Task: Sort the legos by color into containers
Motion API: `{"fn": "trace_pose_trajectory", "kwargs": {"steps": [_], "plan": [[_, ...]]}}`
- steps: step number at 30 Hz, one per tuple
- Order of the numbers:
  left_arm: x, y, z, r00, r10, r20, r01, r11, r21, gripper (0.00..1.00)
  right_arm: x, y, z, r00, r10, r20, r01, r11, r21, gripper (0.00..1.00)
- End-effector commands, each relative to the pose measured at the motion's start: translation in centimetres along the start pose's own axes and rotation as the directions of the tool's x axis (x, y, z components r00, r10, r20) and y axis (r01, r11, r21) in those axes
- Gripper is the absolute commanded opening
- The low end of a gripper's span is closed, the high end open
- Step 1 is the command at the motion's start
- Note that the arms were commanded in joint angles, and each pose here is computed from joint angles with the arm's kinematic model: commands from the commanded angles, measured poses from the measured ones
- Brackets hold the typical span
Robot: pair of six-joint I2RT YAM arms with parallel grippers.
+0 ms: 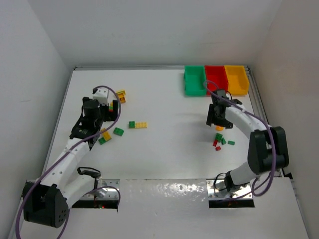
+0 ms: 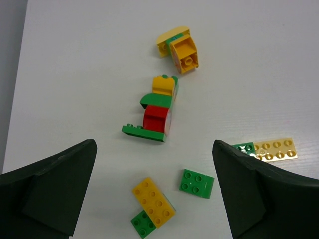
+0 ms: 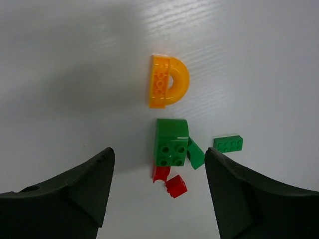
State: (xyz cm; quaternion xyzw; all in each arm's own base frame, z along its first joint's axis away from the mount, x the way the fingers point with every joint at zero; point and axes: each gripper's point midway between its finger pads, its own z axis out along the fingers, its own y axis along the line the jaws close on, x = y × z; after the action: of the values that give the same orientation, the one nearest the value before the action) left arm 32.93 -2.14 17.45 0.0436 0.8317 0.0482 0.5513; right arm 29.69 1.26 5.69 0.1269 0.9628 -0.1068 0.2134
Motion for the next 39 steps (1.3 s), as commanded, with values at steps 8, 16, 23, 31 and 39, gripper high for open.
{"fn": "trace_pose_trajectory", "kwargs": {"steps": [8,16,23,31,39], "plan": [[-0.6,0.3,-0.2,1.0,-0.012,0.02,0.013,1.0,-0.025,1.0,-0.9,0.3,4.4,0.994,0.089,-0.062,-0.088,0.996,0.024,0.7],[-0.9,0.7,-0.2,1.0,0.007,0.027,-0.005,0.999,-0.044,1.0,-3.2,0.6,3.1,0.924,-0.377,0.064,0.382,0.913,-0.143,0.8],[-1.7,0.8,0.3,0.998,0.039,0.045,-0.036,0.998,-0.05,1.0,-2.3,1.1,3.9,0.691,-0.709,0.141,0.72,0.655,-0.23,0.82],[-2.3,1.4,0.2,0.996,0.081,0.046,-0.078,0.994,-0.071,1.0,-3.5,1.8,5.1,0.555,-0.808,0.199,0.827,0.509,-0.239,0.83],[-2.5,1.7,-0.2,0.995,0.084,0.044,-0.081,0.993,-0.083,1.0,-3.8,1.4,5.7,0.521,-0.829,0.202,0.824,0.427,-0.373,0.82]]}}
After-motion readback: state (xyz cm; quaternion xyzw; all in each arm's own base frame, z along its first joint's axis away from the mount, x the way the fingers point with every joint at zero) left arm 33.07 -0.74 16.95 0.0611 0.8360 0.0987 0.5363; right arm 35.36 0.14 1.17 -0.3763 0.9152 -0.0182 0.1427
